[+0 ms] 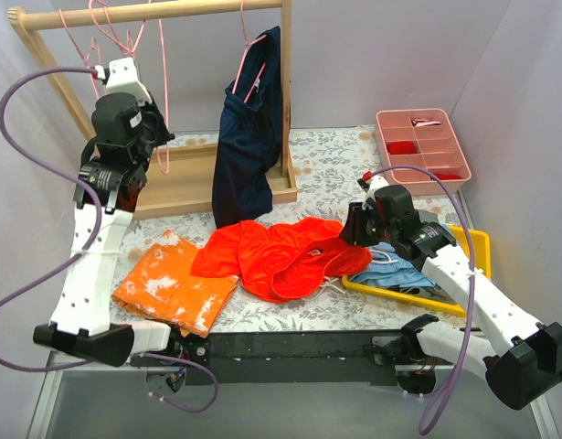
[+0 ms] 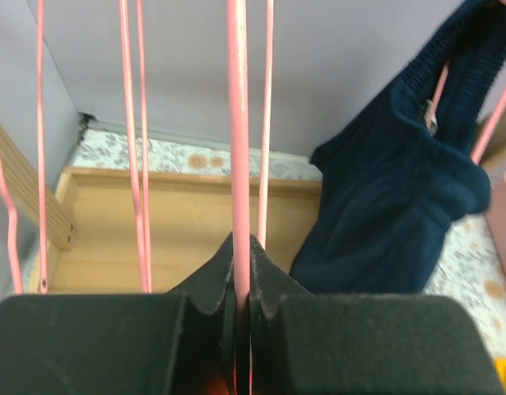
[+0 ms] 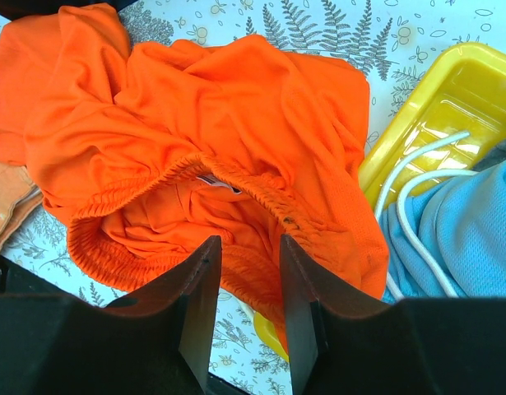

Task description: Place the shorts on the hanger

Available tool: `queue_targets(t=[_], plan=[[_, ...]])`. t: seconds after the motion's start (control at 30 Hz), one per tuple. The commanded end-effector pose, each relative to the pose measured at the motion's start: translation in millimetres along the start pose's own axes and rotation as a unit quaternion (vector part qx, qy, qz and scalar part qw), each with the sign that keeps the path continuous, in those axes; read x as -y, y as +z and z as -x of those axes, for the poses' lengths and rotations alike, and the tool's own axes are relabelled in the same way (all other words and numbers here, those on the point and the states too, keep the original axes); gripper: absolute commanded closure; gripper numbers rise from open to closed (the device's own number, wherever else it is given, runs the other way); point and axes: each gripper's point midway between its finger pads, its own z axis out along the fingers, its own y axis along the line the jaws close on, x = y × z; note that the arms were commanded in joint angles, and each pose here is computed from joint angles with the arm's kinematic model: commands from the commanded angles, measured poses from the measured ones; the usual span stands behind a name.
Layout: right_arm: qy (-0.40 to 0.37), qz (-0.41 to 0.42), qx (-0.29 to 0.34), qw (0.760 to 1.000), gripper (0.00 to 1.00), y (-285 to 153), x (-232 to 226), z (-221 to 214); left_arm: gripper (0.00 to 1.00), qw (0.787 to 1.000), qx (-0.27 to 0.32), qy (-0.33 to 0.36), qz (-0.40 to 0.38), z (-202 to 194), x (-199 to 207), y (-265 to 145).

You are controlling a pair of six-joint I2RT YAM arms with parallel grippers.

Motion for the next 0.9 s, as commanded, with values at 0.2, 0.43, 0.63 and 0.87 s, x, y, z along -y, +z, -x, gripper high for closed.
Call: queue_targets(t=[0.2, 0.43, 0.63, 0.87], plan=[[-0.008, 0.022, 0.010, 1.000, 0.58, 2, -8, 7, 1.00, 0.996, -0.057, -0.040, -0.061, -53, -5, -80], [-0.004, 0.013, 0.002, 1.000, 0.58, -2, -4, 2, 1.00, 0.987, -0.027, -0.061, -0.145, -51, 3, -146], [0.003, -0.013, 0.019, 1.000, 0.56, -15, 3, 6, 1.00, 0.948, 0.011, -0.048, -0.316, -32, 47, -201], [0.026, -0.041, 0.041, 0.998, 0.47, -29, 14, 0, 1.00, 0.893, -0.103, -0.057, -0.434, -76, 100, -190]])
